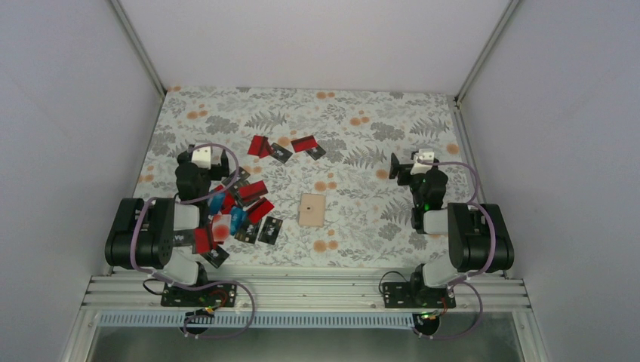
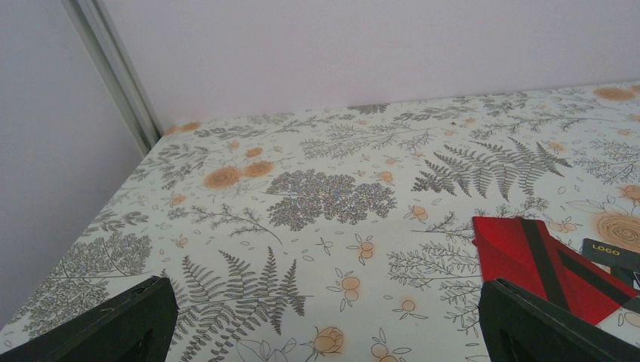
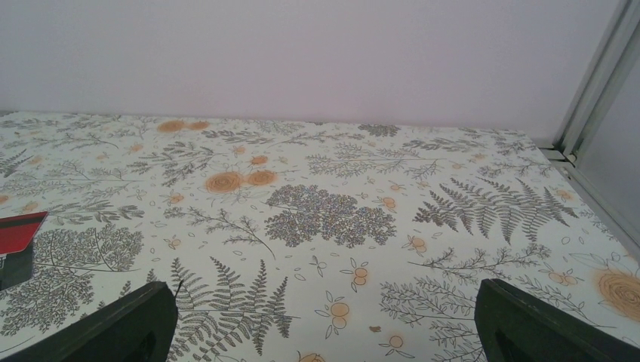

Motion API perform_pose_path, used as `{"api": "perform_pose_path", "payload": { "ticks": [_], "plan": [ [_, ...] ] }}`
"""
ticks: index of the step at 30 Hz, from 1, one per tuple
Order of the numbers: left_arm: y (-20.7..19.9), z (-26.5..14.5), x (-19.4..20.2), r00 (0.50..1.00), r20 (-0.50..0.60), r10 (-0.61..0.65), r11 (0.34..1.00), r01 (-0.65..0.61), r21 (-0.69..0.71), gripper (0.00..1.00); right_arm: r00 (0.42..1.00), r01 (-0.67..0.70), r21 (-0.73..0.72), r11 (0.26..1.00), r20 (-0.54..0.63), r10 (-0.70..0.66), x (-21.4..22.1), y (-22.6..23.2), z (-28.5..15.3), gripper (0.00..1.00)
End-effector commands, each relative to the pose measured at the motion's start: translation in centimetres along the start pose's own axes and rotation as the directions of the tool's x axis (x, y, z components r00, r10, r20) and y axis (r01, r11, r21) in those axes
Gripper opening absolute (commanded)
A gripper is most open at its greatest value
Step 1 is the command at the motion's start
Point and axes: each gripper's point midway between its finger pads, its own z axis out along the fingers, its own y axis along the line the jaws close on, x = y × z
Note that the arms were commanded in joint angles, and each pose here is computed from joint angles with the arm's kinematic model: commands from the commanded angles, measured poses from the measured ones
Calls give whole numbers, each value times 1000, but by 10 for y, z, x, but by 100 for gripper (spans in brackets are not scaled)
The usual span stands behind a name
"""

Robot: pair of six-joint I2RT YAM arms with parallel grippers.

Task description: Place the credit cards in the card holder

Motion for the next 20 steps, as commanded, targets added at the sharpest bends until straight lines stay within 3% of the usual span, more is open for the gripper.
{"api": "perform_pose_path", "payload": {
  "ticks": [1, 20],
  "plan": [
    [-1, -1, -9, 999, 42, 8, 1000, -8, 7, 100, 998, 6, 1, 1000, 56, -6, -13, -1, -2, 100],
    [-1, -1, -9, 999, 43, 8, 1000, -9, 7, 100, 999, 15, -25, 1000, 52, -13, -12, 3, -1, 100]
  ]
}}
